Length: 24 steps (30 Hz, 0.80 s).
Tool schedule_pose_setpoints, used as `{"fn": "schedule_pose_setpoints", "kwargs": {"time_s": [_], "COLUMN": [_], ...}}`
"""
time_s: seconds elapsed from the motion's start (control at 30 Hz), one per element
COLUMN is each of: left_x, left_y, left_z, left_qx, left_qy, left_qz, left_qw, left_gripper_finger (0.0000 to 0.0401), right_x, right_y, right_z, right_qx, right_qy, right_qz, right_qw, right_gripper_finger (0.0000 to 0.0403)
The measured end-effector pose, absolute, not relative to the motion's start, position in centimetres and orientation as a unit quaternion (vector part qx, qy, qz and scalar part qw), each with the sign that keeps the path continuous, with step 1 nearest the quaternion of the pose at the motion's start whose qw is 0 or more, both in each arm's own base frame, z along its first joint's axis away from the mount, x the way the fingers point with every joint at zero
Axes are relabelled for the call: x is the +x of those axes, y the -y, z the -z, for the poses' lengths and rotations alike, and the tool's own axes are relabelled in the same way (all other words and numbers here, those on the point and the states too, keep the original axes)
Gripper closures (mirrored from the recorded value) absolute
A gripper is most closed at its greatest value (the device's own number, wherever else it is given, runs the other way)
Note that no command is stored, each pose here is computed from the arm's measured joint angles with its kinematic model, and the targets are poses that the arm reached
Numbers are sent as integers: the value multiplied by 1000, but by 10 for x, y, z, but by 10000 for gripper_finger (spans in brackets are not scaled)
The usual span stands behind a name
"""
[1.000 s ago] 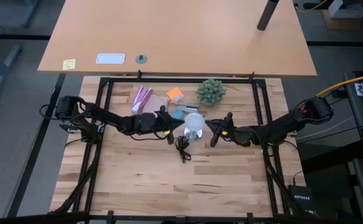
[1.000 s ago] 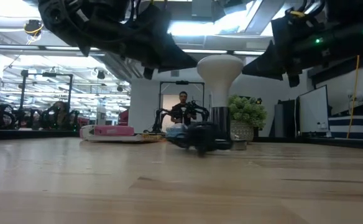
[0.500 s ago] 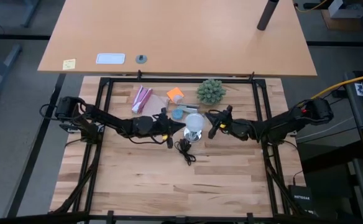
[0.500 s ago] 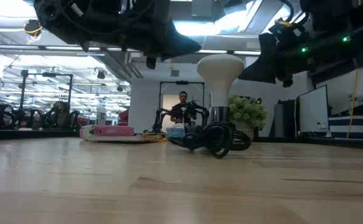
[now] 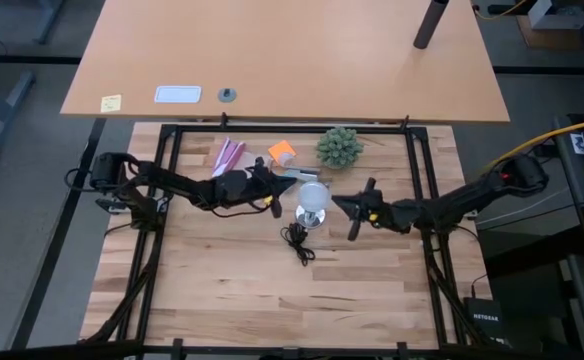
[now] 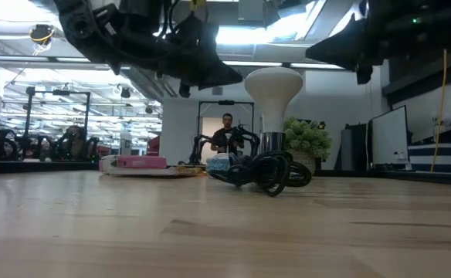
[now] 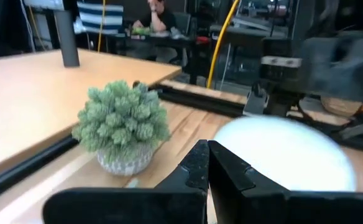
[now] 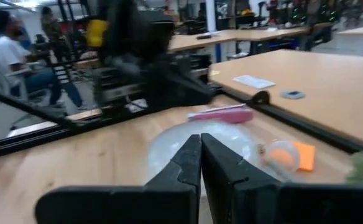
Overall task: Screw lightbulb
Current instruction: Remove the lightbulb from the silver lamp socket
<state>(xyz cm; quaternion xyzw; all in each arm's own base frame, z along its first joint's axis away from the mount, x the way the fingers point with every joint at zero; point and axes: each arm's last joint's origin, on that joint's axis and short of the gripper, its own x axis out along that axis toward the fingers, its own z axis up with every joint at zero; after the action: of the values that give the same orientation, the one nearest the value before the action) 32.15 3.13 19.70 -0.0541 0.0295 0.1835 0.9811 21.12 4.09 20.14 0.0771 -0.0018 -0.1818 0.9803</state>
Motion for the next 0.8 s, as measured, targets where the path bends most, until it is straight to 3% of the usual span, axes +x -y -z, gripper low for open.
{"fn": "schedule_pose_setpoints", "kwargs": {"time_s": [0.33, 0.8], "left_x": [324, 325], "left_y": [-36, -26], "left_z": [-188, -187], "left_qx": [-70, -90], "left_qy": [-48, -54], "left_qz": [-161, -128], "left_qw": [983, 986], "left_gripper_finger": [401, 401], "right_x": [221, 235], "right_y": [-48, -52], "right_z": [-177, -173], "right_qx": [94, 82], "right_qy": [-32, -39], "right_qz": [214, 241], "right_qw": [972, 966], "right_gripper_finger": [387, 387]}}
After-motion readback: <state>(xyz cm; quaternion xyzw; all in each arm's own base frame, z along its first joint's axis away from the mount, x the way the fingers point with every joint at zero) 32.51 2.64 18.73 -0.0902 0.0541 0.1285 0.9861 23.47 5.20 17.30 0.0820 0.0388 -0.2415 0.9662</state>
